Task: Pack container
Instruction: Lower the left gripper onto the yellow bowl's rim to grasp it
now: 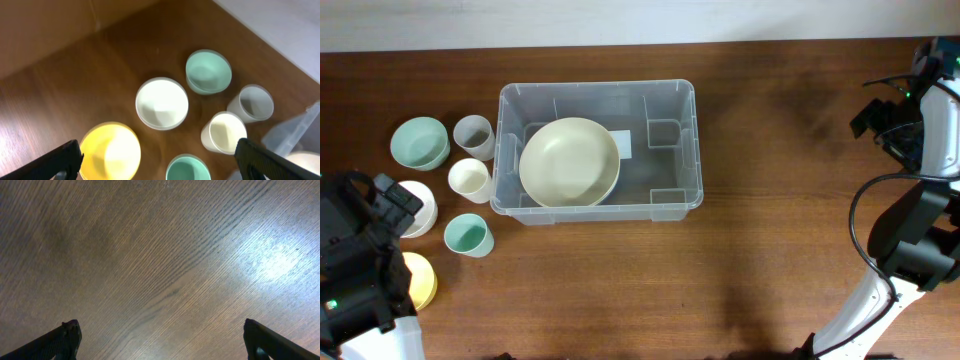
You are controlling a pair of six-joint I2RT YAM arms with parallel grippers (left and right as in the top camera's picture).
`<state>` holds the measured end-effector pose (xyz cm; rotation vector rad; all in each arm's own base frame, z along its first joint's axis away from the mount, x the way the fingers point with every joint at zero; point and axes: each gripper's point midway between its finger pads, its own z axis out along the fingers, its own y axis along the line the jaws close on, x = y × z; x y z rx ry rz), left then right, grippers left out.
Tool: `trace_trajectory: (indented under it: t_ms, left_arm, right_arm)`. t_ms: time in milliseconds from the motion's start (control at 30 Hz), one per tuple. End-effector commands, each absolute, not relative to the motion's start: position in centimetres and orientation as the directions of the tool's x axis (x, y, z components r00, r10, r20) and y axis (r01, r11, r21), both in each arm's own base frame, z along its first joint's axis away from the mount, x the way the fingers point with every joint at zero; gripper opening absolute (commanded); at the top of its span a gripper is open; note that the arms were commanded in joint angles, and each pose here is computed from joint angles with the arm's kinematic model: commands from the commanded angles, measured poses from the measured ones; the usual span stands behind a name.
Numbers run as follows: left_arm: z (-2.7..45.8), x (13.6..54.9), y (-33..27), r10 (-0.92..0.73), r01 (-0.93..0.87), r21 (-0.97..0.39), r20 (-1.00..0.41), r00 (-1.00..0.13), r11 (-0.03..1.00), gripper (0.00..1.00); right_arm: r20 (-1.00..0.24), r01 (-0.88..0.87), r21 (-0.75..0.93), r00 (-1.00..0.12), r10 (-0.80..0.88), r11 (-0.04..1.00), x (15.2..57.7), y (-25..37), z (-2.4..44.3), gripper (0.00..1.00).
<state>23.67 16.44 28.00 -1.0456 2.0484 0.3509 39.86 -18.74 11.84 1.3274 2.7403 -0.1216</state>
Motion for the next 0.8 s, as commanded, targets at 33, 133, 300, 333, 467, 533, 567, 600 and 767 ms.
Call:
trace_trajectory:
  t_ms: [33, 133, 300, 333, 467, 533, 567, 600, 767]
  left_arm:
    - [27.8, 22.0, 17.2, -0.622, -0.847, -0.124, -0.734, -0.272, 0.517, 1.0]
    - [26.4, 20.0, 18.8, -0.697, -0.926, -0.12, -0.694, -0.18, 0.359, 1.0]
    - [23.8, 17.9, 20.9, -0.794, -0.982, -0.15, -0.607, -0.003, 0.119, 1.0]
    - [23.3, 18.0, 21.2, -0.804, -0.984, -0.141, -0.594, -0.002, 0.107, 1.0]
    - [20.6, 18.4, 21.2, -0.863, -0.99, -0.099, -0.503, -0.037, 0.1, 1.0]
    - [19.4, 18.6, 21.4, -0.88, -0.993, -0.071, -0.472, -0.047, 0.091, 1.0]
    - [18.8, 18.6, 21.6, -0.888, -0.995, -0.058, -0.457, -0.051, 0.087, 1.0]
    - [18.1, 18.8, 21.7, -0.9, -0.995, -0.047, -0.433, -0.054, 0.083, 1.0]
    - [14.4, 19.5, 21.7, -0.949, -0.997, -0.008, -0.308, -0.066, 0.071, 1.0]
  right_arm:
    - [-0.132, 0.788, -0.026, -0.613, 0.779, 0.616, 39.8, -18.7, 12.4, 0.99]
    - [-0.132, 0.788, -0.026, -0.613, 0.779, 0.616, 39.8, -18.7, 12.4, 0.99]
    - [-0.132, 0.788, -0.026, -0.613, 0.779, 0.616, 39.8, -18.7, 12.4, 0.99]
    - [-0.131, 0.788, -0.026, -0.613, 0.779, 0.616, 39.8, -18.7, 12.4, 0.99]
    - [-0.132, 0.788, -0.026, -0.613, 0.779, 0.616, 39.8, -18.7, 12.4, 0.99]
    - [-0.132, 0.788, -0.026, -0.613, 0.779, 0.616, 39.8, -18.7, 12.4, 0.99]
    - [-0.131, 0.788, -0.026, -0.613, 0.779, 0.616, 39.8, -18.7, 12.4, 0.99]
    - [-0.132, 0.788, -0.026, -0.613, 0.779, 0.616, 39.8, -18.7, 12.4, 0.99]
    - [-0.132, 0.788, -0.026, -0.613, 0.779, 0.616, 39.8, -18.7, 12.4, 0.99]
